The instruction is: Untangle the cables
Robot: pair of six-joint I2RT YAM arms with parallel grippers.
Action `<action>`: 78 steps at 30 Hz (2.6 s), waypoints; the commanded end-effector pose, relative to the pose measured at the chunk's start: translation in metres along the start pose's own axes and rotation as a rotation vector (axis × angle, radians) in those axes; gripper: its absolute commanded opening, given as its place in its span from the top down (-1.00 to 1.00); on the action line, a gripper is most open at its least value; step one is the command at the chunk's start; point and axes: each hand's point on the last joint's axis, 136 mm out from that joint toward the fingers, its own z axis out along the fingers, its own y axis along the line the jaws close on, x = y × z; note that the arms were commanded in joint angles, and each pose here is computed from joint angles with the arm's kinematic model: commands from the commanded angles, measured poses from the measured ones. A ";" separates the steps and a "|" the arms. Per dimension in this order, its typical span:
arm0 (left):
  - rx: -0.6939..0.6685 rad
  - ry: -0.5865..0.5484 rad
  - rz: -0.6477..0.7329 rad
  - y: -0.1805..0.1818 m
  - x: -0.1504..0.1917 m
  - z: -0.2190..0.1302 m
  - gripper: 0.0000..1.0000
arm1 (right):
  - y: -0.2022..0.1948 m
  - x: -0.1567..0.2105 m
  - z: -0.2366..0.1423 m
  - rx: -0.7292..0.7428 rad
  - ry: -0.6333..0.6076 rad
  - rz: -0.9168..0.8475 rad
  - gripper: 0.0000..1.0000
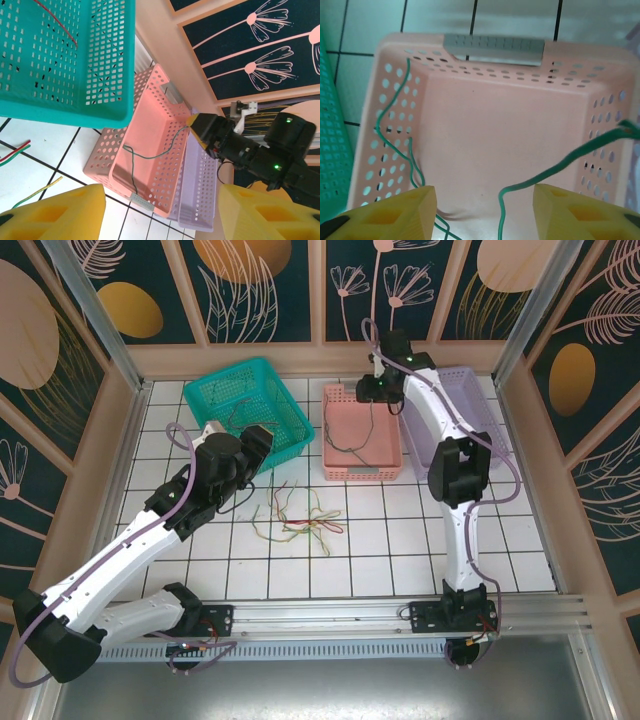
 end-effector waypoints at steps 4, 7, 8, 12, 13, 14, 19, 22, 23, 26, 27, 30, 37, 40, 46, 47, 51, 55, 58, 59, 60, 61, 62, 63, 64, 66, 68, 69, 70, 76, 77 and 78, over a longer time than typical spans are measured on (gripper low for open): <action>-0.003 0.013 0.026 0.000 0.002 -0.001 -0.23 | -0.016 0.000 -0.028 0.085 -0.002 0.047 -0.10; -0.003 0.016 0.023 0.001 0.002 -0.001 -0.23 | -0.022 -0.006 -0.037 0.122 -0.039 0.063 -0.11; -0.001 0.016 0.022 0.001 0.002 -0.002 -0.23 | -0.024 -0.009 -0.041 0.132 -0.054 0.068 -0.12; -0.003 0.016 0.019 0.002 0.002 -0.004 -0.22 | -0.031 -0.023 -0.065 0.187 -0.140 0.107 -0.11; -0.001 0.014 0.017 0.002 0.001 -0.004 -0.22 | -0.036 -0.022 -0.069 0.209 -0.150 0.131 -0.11; 0.002 0.012 0.014 0.001 0.001 -0.005 -0.22 | -0.042 -0.017 -0.072 0.233 -0.152 0.168 -0.11; -0.017 0.012 0.006 0.013 0.003 -0.005 -0.21 | -0.069 0.020 -0.080 0.233 -0.174 0.422 -0.06; -0.017 0.019 0.002 0.016 0.005 -0.003 -0.20 | -0.087 0.031 -0.070 0.207 -0.175 0.528 -0.04; -0.016 0.022 0.001 0.016 0.005 -0.003 -0.20 | -0.095 0.033 -0.065 0.199 -0.171 0.565 -0.03; -0.016 0.031 0.006 0.016 0.008 0.000 -0.20 | -0.111 0.030 -0.049 0.160 -0.185 0.617 0.05; -0.014 0.032 0.008 0.015 0.008 0.000 -0.20 | -0.115 0.026 -0.044 0.144 -0.191 0.625 0.06; -0.015 0.033 0.014 0.016 0.008 0.000 -0.20 | -0.122 0.018 -0.029 0.131 -0.191 0.631 0.19; -0.027 0.020 0.017 0.019 0.005 -0.003 -0.21 | -0.118 0.013 -0.008 0.089 -0.170 0.658 0.32; -0.029 0.017 0.017 0.020 0.005 -0.003 -0.20 | -0.116 0.015 -0.001 0.072 -0.168 0.672 0.38; -0.027 0.016 0.026 0.017 0.005 -0.001 -0.20 | -0.115 0.006 0.000 0.061 -0.195 0.671 0.41; -0.029 0.017 0.027 0.018 0.005 -0.001 -0.21 | -0.114 0.005 -0.001 0.057 -0.198 0.669 0.38; -0.029 0.018 0.028 0.018 0.005 0.001 -0.20 | -0.112 0.003 0.003 0.039 -0.191 0.672 0.33; -0.027 0.019 0.031 0.017 0.006 0.001 -0.20 | -0.107 0.003 0.007 0.021 -0.183 0.678 0.35; -0.029 0.020 0.033 0.017 0.006 0.001 -0.20 | -0.108 0.006 0.012 0.019 -0.174 0.693 0.43; -0.026 0.019 0.032 0.016 0.005 0.000 -0.19 | -0.108 0.008 0.015 0.024 -0.167 0.697 0.44; -0.027 0.018 0.033 0.017 0.005 0.000 -0.19 | -0.109 0.009 0.017 0.030 -0.162 0.700 0.44; -0.025 0.018 0.032 0.016 0.005 0.000 -0.19 | -0.111 0.008 0.017 0.036 -0.166 0.701 0.45; -0.025 0.017 0.033 0.016 0.005 0.000 -0.19 | -0.113 0.008 0.019 0.041 -0.169 0.702 0.51; -0.027 0.018 0.034 0.017 0.005 0.000 -0.19 | -0.113 0.005 0.019 0.040 -0.179 0.700 0.61; -0.026 0.020 0.034 0.017 0.006 0.000 -0.19 | -0.113 0.003 0.018 0.039 -0.188 0.695 0.70; -0.029 0.023 0.034 0.018 0.006 -0.001 -0.19 | -0.113 -0.002 0.019 0.038 -0.195 0.677 0.95; -0.030 0.022 0.035 0.018 0.006 -0.001 -0.18 | -0.108 -0.009 0.018 0.049 -0.208 0.633 1.00; -0.030 0.020 0.034 0.018 0.005 -0.002 -0.18 | -0.104 -0.012 0.017 0.058 -0.215 0.598 1.00; -0.031 0.019 0.035 0.018 0.005 -0.002 -0.18 | -0.099 -0.015 0.015 0.066 -0.222 0.564 1.00; -0.039 0.019 0.036 0.020 0.005 -0.002 -0.18 | -0.070 -0.020 0.026 0.121 -0.205 0.393 1.00; -0.039 0.021 0.037 0.020 0.005 -0.002 -0.18 | -0.065 -0.021 0.029 0.130 -0.196 0.367 1.00; -0.041 0.020 0.037 0.020 0.005 -0.002 -0.18 | -0.060 -0.021 0.032 0.132 -0.184 0.338 1.00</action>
